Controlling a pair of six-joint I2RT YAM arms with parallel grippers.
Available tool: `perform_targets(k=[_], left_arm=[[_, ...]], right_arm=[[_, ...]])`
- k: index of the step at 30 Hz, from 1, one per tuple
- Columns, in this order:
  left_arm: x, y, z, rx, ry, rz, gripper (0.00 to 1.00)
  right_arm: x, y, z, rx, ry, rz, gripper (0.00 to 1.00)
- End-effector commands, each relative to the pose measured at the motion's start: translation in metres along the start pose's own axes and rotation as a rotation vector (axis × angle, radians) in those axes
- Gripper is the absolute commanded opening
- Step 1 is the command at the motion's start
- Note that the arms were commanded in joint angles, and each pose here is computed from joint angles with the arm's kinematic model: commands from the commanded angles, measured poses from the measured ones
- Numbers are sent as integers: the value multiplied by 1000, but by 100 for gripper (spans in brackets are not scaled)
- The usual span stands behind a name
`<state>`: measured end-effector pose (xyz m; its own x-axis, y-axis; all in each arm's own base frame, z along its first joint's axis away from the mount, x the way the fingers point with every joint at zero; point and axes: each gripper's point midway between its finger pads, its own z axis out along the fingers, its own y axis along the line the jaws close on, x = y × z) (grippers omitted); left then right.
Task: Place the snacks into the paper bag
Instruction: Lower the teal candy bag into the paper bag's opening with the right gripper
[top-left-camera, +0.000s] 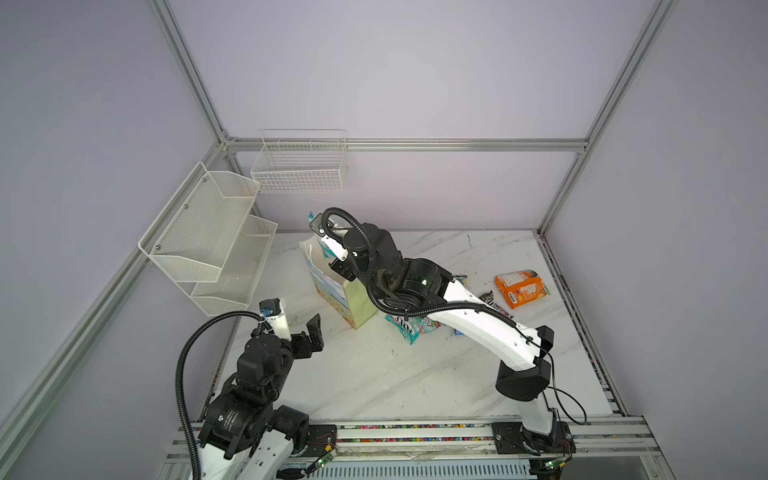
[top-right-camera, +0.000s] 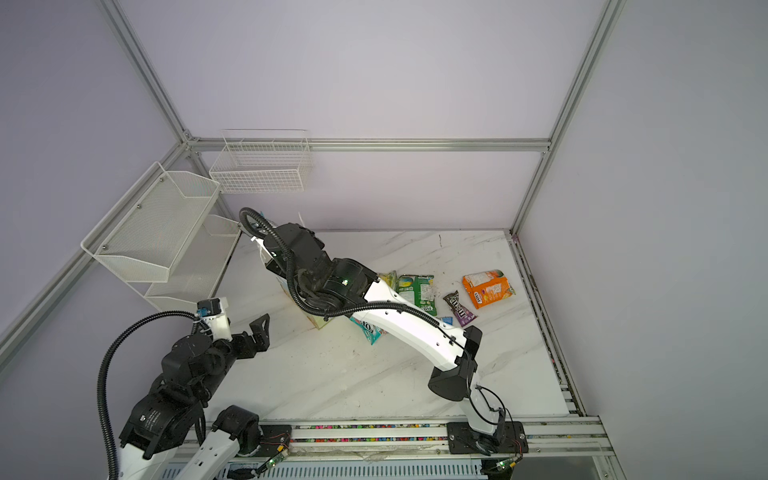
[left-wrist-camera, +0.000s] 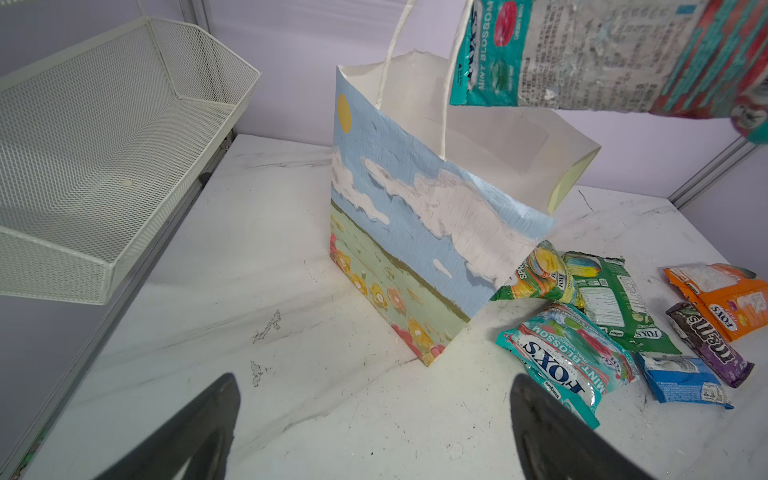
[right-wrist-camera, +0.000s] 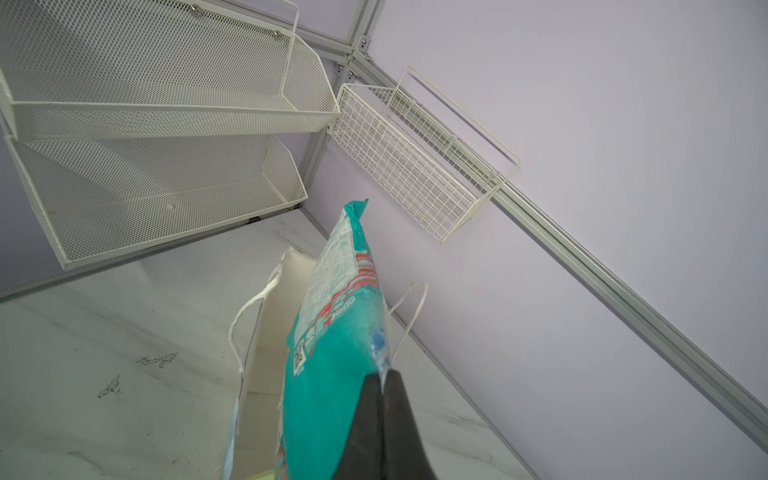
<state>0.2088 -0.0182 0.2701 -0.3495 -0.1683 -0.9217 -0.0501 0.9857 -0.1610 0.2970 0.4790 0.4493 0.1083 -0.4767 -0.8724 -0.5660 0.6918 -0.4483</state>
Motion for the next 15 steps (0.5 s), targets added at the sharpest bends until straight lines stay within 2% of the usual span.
perform_targets(k=[1,15], left_arm=[[-2,-3,-1,20,-17,-12,100],[-2,-3,-1,19,-19,-12,100]], right_arm=[[-27,-14,-5,52,-90,59,0],[-21,-24,22,49,-114,178,0]])
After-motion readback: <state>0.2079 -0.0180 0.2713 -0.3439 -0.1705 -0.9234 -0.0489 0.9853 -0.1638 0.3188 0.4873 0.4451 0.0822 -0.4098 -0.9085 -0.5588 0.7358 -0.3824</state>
